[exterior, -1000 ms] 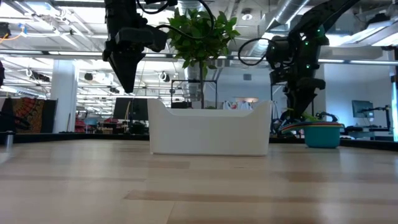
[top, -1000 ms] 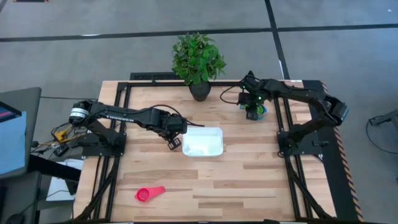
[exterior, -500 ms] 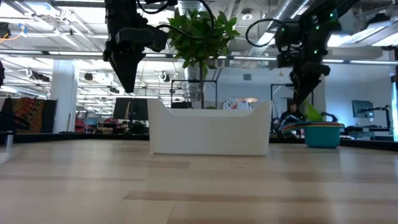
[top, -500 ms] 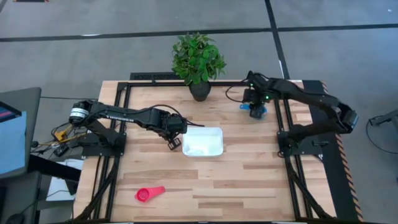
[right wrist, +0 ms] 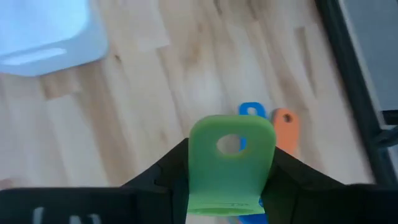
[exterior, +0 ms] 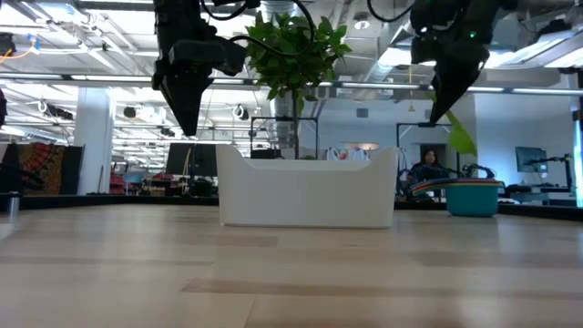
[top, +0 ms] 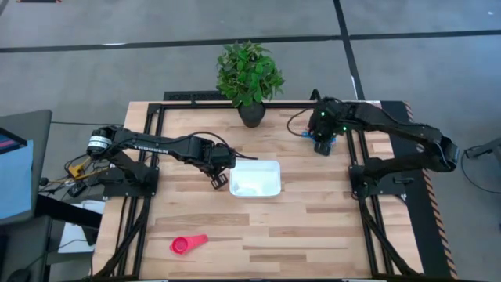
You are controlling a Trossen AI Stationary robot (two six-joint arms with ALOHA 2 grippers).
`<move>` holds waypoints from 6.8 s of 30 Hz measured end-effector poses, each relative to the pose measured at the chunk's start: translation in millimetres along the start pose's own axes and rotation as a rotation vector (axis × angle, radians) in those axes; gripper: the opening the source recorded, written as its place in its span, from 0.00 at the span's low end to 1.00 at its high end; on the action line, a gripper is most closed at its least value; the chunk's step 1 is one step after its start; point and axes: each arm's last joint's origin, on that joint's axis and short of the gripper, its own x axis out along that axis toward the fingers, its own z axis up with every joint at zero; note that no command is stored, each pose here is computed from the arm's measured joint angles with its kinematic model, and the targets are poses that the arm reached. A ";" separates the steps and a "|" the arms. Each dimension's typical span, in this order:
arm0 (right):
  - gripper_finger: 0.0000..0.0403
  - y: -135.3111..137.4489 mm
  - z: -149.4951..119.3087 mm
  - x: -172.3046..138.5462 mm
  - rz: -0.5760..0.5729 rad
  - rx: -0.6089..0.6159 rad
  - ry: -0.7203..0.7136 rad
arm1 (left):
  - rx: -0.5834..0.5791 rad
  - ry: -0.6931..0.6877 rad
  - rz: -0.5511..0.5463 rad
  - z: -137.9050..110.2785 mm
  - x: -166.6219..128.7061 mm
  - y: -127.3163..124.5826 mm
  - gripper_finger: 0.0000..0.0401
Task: Nest measuring cups in basket
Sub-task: Remove the green measuring cup from the blue measuring cup, then stack the red measuring cup on top of the blue measuring cup
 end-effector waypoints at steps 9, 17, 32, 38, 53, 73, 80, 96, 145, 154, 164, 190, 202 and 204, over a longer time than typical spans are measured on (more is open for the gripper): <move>0.41 39.0 0.8 -2.4 0.091 0.037 0.027 | 0.024 -0.002 -0.013 2.0 0.7 1.5 0.02; 0.41 69.2 -0.6 12.0 0.143 0.058 0.078 | 0.021 -0.018 -0.032 6.3 1.8 3.8 0.02; 0.43 110.2 -12.2 64.9 0.205 0.103 0.159 | 0.033 -0.012 -0.047 6.1 1.7 3.2 0.02; 0.44 118.3 -18.0 81.5 0.187 0.144 0.222 | 0.018 -0.006 -0.059 5.4 1.4 2.0 0.02; 0.67 118.8 -14.5 87.8 0.170 0.278 0.215 | 0.102 0.129 -0.162 -31.2 -1.0 -32.0 0.13; 0.70 106.5 -7.0 38.6 0.247 0.385 -0.054 | 0.227 0.529 -0.347 -158.0 4.0 -91.0 0.14; 0.70 106.7 -5.9 38.1 0.253 0.389 -0.066 | 0.294 0.474 -0.455 -173.9 2.6 -112.6 0.14; 0.70 106.9 -4.9 38.1 0.257 0.407 -0.072 | 0.346 0.431 -0.380 -181.3 12.9 -117.5 0.14; 0.69 83.5 -14.1 -44.1 0.481 0.680 -0.482 | -0.183 -0.187 -0.544 -122.0 -69.3 -80.3 0.00; 0.57 83.7 -10.1 -45.1 0.389 0.513 -0.576 | -0.689 -0.753 -0.510 -25.8 -71.8 -37.8 0.00; 0.37 79.5 6.0 -55.4 0.172 0.394 -0.840 | -0.906 -0.922 -0.447 34.8 -36.1 -29.6 0.00; 0.56 93.9 20.0 -6.8 -0.250 0.122 -0.648 | -0.733 -0.868 -0.228 145.3 1.2 -50.3 0.00; 0.28 83.0 19.0 -4.7 -0.281 0.226 -0.632 | -0.680 -0.809 -0.334 148.3 1.8 -50.0 0.00; 0.23 82.9 18.9 -4.7 -0.285 0.226 -0.631 | -0.691 -0.788 -0.372 148.1 2.1 -50.9 0.00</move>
